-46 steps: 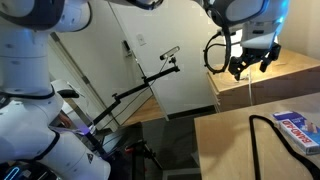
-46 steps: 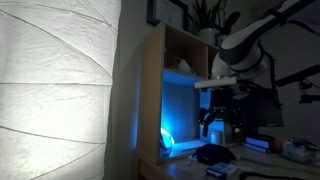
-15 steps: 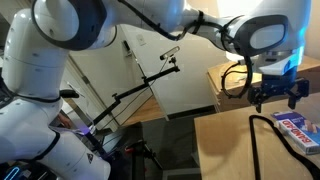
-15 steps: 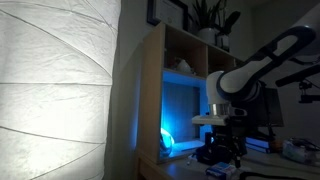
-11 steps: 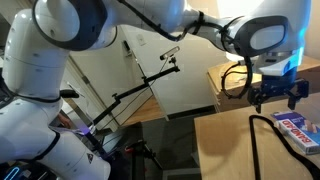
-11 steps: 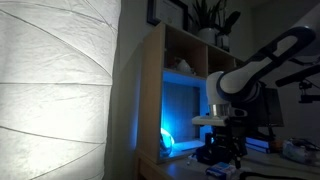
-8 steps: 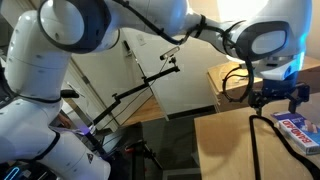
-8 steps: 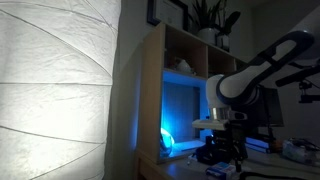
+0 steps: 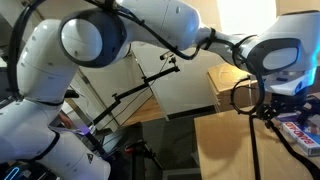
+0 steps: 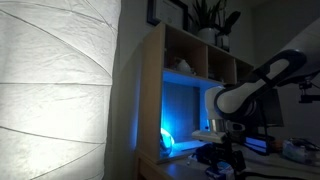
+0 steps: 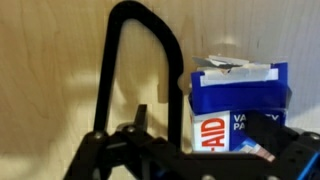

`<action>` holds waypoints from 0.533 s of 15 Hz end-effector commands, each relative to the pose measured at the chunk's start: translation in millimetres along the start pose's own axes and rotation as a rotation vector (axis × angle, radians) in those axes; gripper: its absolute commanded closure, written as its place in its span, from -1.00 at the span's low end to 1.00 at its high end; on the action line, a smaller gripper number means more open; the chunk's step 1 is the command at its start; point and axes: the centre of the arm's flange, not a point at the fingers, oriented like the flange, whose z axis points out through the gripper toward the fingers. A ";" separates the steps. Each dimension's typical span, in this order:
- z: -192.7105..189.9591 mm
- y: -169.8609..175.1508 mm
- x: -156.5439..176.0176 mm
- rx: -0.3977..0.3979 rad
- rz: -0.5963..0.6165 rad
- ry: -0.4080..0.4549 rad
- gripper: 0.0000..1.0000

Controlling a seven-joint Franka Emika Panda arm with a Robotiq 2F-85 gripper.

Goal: Put the band aid box on the black bag and take out some bandaids

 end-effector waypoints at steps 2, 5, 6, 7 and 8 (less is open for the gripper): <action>-21.9 -9.6 3.5 0.026 0.014 -0.007 -1.00; -44.7 -12.3 15.4 0.054 0.027 -0.030 -1.00; -49.1 -15.4 18.8 0.065 0.038 -0.030 -1.00; -50.0 -20.5 20.1 0.064 0.040 -0.030 -1.00; -50.9 -22.9 20.9 0.069 0.050 -0.025 -1.00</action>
